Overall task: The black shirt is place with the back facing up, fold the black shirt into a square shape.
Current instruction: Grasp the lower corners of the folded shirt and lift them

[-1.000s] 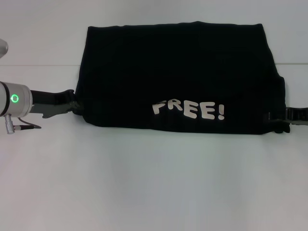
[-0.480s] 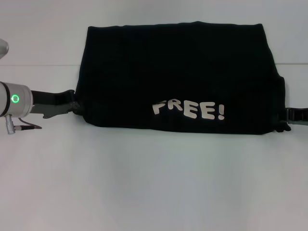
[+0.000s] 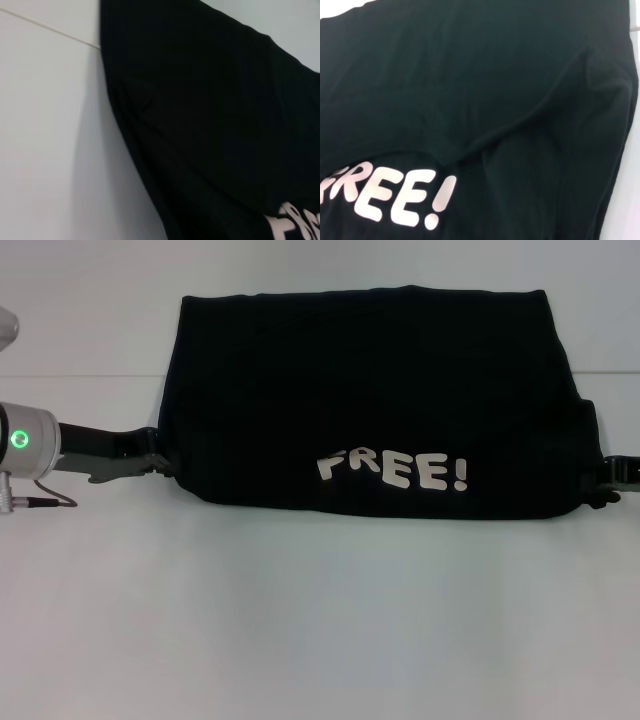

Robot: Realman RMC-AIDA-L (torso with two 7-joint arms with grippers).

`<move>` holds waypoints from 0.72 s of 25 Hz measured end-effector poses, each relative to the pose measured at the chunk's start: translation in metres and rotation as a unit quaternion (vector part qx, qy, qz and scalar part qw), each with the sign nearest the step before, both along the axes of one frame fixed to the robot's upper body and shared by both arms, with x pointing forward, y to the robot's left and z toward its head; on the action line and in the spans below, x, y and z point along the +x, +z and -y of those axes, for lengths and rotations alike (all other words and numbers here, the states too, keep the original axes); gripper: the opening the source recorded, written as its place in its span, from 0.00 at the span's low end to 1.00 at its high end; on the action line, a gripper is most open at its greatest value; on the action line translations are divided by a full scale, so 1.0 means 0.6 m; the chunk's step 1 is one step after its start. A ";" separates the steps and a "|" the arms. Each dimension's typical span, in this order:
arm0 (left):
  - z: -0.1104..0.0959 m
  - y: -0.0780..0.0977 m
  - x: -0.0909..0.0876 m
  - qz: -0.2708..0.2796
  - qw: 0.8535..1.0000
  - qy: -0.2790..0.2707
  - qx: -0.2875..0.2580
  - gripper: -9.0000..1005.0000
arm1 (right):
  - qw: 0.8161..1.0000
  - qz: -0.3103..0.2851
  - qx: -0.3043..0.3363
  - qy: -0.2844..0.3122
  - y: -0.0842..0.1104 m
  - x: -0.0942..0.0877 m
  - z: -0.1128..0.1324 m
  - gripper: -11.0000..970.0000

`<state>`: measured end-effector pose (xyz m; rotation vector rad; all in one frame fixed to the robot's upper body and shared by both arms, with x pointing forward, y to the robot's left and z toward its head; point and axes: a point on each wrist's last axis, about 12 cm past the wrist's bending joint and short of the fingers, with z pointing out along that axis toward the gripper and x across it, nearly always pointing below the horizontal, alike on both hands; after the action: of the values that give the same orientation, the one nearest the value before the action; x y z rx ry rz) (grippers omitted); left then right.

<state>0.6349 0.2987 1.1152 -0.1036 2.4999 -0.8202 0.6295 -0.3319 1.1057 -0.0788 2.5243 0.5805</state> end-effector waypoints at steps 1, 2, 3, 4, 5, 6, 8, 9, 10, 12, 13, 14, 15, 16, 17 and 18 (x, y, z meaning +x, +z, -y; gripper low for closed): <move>0.000 0.006 -0.002 0.000 1.000 -0.011 0.000 0.04 | 1.000 -0.002 0.001 0.002 0.002 0.000 0.002 0.07; 0.000 0.009 -0.003 -0.001 1.000 -0.020 0.001 0.04 | 1.000 -0.003 0.001 0.003 0.005 0.000 0.005 0.07; 0.000 0.011 -0.005 -0.003 1.000 -0.029 0.003 0.04 | 1.000 -0.005 0.001 0.006 0.008 0.000 0.008 0.07; 0.001 0.013 -0.007 -0.008 0.999 -0.039 0.008 0.04 | 1.000 -0.008 0.002 0.008 0.011 -0.001 0.011 0.07; 0.001 0.015 -0.009 -0.012 0.999 -0.048 0.013 0.04 | 1.000 -0.011 0.003 0.012 0.015 -0.002 0.014 0.07; 0.002 0.016 -0.011 -0.017 0.998 -0.058 0.019 0.04 | 1.000 -0.013 0.003 0.015 0.020 -0.002 0.017 0.07; 0.003 0.021 -0.015 -0.026 0.996 -0.077 0.027 0.04 | 1.000 -0.018 0.004 0.019 0.028 -0.005 0.024 0.07; 0.003 0.024 -0.018 -0.030 0.995 -0.090 0.031 0.04 | 1.000 -0.021 0.005 0.019 0.032 -0.007 0.029 0.07; 0.003 0.027 -0.021 -0.031 0.994 -0.098 0.032 0.04 | 1.000 -0.024 0.005 0.020 0.036 -0.010 0.034 0.07; 0.002 0.035 -0.027 -0.033 0.992 -0.121 0.031 0.04 | 0.999 -0.030 0.009 0.022 0.041 -0.016 0.043 0.07; 0.001 0.038 -0.030 -0.034 0.990 -0.131 0.031 0.04 | 0.999 -0.034 0.011 0.024 0.042 -0.019 0.046 0.07; -0.001 0.041 -0.034 -0.035 0.989 -0.143 0.031 0.04 | 0.999 -0.040 0.014 0.026 0.044 -0.023 0.049 0.07; -0.002 0.043 -0.036 -0.037 0.988 -0.149 0.031 0.04 | 0.998 -0.050 0.016 0.030 0.044 -0.028 0.053 0.07; -0.004 0.045 -0.040 -0.041 0.986 -0.158 0.032 0.04 | 0.998 -0.055 0.017 0.032 0.045 -0.030 0.054 0.07; -0.006 0.046 -0.044 -0.047 0.984 -0.167 0.035 0.04 | 0.997 -0.064 0.018 0.036 0.044 -0.035 0.056 0.07; -0.007 0.046 -0.047 -0.052 0.983 -0.173 0.038 0.04 | 0.996 -0.073 0.020 0.041 0.043 -0.041 0.058 0.07</move>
<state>0.6070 0.3031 1.1430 0.3311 2.6854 -0.8715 0.6051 -0.3666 1.1316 -0.1301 2.6593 0.6922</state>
